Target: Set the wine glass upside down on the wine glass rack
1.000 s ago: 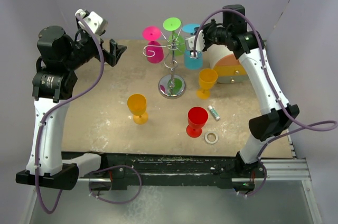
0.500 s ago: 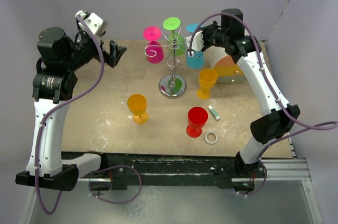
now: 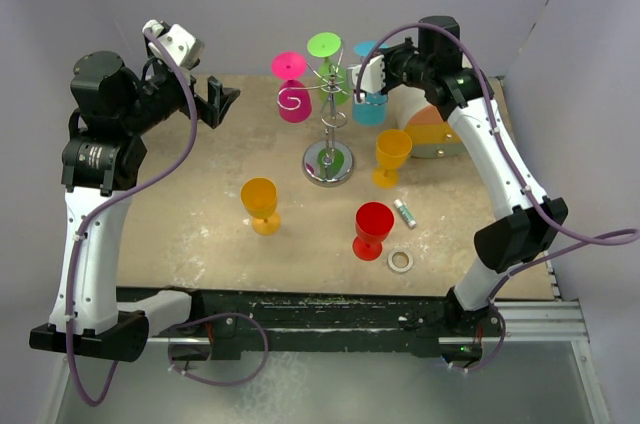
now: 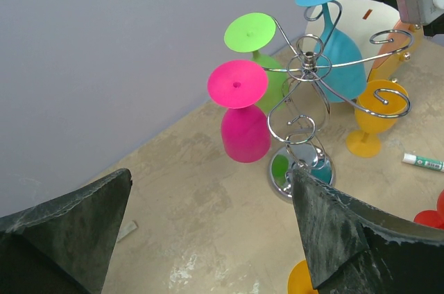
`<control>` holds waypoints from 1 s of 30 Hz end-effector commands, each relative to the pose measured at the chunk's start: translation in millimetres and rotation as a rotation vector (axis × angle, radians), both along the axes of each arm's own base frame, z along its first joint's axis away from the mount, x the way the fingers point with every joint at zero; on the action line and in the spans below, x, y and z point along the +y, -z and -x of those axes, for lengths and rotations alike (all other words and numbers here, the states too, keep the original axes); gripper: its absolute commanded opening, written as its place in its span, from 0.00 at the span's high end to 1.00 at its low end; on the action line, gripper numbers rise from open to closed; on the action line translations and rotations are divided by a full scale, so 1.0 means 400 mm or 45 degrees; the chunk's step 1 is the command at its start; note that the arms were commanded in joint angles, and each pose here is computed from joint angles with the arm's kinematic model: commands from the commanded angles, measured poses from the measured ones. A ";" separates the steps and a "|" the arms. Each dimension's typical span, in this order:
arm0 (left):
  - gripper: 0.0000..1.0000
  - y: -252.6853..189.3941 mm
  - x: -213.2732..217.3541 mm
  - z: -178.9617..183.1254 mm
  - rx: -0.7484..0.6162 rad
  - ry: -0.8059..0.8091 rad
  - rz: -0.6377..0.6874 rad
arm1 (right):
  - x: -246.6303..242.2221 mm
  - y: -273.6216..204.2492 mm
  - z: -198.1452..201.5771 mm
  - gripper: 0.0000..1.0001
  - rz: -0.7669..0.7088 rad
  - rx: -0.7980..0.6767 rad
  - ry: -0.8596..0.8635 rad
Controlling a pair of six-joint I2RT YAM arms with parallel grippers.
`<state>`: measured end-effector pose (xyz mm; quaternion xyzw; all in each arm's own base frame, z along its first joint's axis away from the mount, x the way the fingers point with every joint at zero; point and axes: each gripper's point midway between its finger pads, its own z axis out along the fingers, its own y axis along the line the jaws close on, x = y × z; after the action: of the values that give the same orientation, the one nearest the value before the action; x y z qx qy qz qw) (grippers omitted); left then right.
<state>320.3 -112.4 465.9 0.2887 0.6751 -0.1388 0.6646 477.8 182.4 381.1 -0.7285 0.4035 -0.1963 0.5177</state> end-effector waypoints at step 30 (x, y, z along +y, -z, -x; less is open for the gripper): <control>0.01 -0.022 0.000 0.001 -0.066 0.022 -0.016 | -0.052 -0.063 -0.049 0.99 -0.057 -0.116 0.155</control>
<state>321.4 -112.8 460.5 0.2921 0.6780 -0.1391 0.6600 492.2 164.3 388.9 -0.6994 0.4287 -0.2321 0.5226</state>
